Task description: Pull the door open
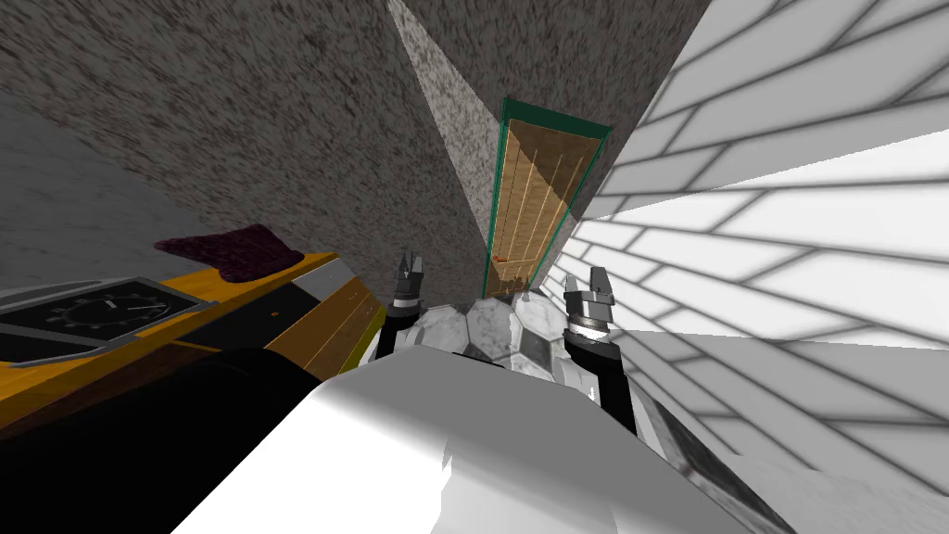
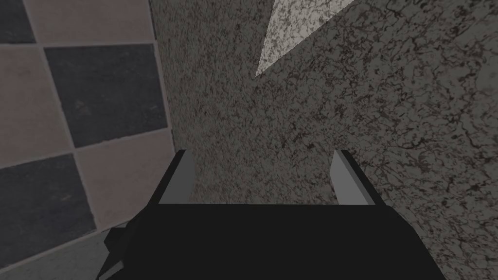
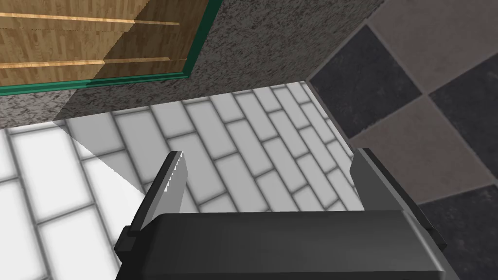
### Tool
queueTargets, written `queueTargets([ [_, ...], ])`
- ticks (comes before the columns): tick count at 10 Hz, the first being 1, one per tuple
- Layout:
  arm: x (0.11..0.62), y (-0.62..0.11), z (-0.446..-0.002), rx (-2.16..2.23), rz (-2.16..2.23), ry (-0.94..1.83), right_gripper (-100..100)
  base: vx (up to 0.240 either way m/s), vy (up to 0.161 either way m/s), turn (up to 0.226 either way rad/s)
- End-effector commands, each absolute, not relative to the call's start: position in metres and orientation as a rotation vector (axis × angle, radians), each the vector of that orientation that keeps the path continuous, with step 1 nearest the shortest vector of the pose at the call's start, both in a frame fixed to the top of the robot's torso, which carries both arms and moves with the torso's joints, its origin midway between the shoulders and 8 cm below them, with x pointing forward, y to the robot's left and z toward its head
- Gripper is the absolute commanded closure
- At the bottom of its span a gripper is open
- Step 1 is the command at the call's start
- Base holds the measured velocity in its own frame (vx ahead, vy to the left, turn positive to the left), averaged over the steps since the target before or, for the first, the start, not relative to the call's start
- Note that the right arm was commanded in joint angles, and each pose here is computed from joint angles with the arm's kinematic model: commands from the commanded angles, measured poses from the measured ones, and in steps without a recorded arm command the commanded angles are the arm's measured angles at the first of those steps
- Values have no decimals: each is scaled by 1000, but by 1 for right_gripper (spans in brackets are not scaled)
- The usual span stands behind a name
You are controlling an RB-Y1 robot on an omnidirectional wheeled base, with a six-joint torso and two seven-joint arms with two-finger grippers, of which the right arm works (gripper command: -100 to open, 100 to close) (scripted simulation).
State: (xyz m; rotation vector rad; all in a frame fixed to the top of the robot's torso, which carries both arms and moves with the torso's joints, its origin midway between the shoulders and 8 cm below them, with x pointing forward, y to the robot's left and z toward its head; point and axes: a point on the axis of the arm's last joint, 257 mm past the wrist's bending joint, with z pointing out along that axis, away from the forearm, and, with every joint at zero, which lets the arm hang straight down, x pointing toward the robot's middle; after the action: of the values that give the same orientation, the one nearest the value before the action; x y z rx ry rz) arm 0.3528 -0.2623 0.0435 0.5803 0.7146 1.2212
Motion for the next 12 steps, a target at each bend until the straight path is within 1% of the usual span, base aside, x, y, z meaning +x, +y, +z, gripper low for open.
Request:
queueTargets([
  [1,359,-264,35,591,1224,725,-100,27,-14,107],
  [6,377,-269,5,627,1231,758,-100,56,-20,84],
  [12,406,-280,-48,697,1236,811,-100,76,-33,129],
])
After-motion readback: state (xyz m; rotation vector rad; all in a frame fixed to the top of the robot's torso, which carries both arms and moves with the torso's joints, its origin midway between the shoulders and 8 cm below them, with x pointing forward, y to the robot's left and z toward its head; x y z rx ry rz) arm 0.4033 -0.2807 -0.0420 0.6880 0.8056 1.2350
